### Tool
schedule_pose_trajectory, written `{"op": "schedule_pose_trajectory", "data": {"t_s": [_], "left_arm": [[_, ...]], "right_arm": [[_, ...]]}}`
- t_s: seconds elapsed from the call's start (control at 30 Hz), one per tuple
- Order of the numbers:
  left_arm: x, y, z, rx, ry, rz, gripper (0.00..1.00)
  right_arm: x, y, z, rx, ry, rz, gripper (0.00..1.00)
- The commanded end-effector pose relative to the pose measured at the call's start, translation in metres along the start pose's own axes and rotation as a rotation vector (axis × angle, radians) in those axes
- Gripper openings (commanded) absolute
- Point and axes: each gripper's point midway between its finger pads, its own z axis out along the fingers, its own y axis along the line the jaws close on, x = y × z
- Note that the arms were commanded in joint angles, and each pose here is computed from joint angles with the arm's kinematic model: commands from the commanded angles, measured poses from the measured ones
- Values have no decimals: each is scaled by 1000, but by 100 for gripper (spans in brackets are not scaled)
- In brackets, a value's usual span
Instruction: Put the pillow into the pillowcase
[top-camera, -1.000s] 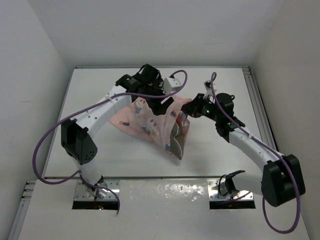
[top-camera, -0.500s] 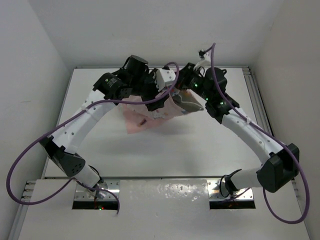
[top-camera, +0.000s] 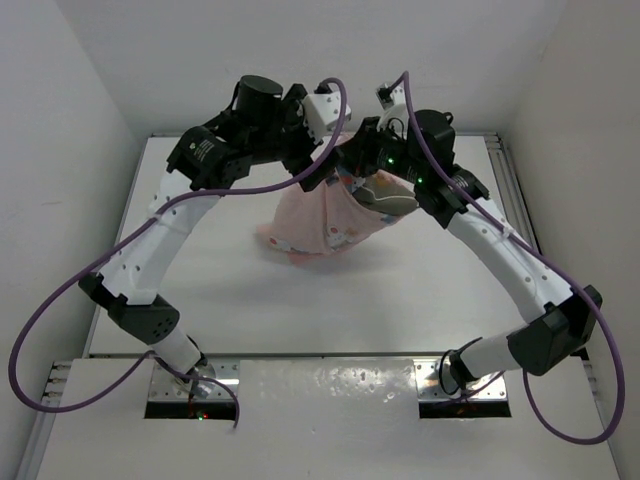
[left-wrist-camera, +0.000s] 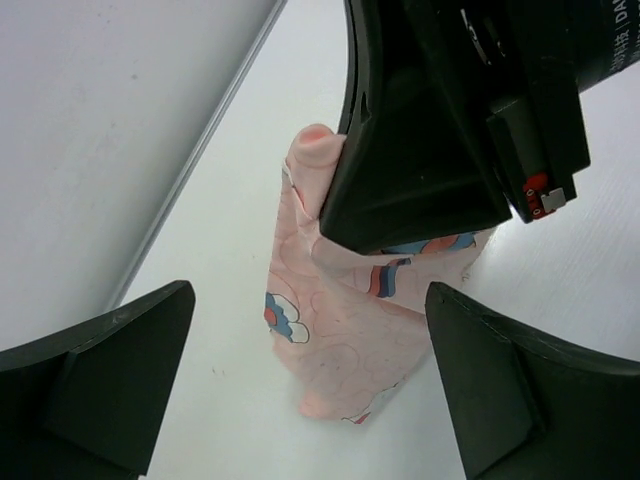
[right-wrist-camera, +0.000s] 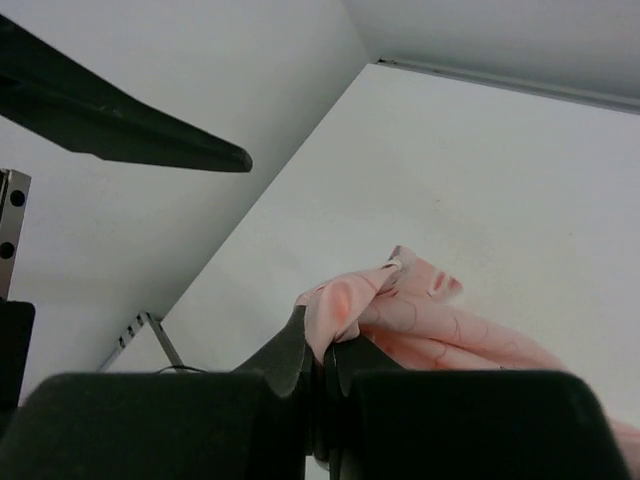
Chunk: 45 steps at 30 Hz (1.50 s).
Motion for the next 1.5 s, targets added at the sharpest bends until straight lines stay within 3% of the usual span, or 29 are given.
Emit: {"op": "schedule_pose_trajectory", "data": {"t_s": [0.0,0.2,0.4,0.47,0.5,0.6,0.63,0.7,0.93,1.03,1.07,1.13,1.17,1.2,1.33,1.47], "left_arm": [[7,-9,14,53,9,23,100],[43,-27,52,153,65,73,100],[31,-29,62,177,14,64,97],[22,-43,63,260,-33,46,84],[23,-51,65,297,-42,37,66],[25,-72,65,407,-63,10,36],[26,-76,64,427,-65,4,17],[29,-79,62,436,-51,-15,0],[27,-72,52,387,-28,-48,0],[22,-59,50,313,-20,-81,0],[21,-55,49,289,-15,-90,0],[22,-45,47,230,3,-110,0],[23,-42,46,206,11,-112,0],[27,-34,45,162,32,-115,0],[38,-28,42,109,76,-120,0],[35,-26,38,84,71,-148,0]], "right_arm": [[-30,31,-10,-119,-102,-94,0],[-30,46,-22,-168,-110,-109,0],[-30,52,-40,-166,-133,-99,0],[-31,55,-42,-173,-140,-97,0],[-30,55,-42,-172,-139,-97,0],[-34,57,-46,-171,-150,-100,0],[-35,56,-48,-164,-154,-104,0],[-37,54,-51,-147,-169,-120,0],[-43,32,-63,-38,-184,-152,0],[-42,4,-72,90,-171,-180,23],[-45,-6,-77,138,-174,-184,41],[-37,-29,-86,237,-130,-205,62],[-42,-40,-92,286,-125,-220,77],[-31,-51,-98,336,-73,-212,83],[-19,-93,-116,496,5,-184,95],[12,-111,-126,532,43,-97,96]]}}
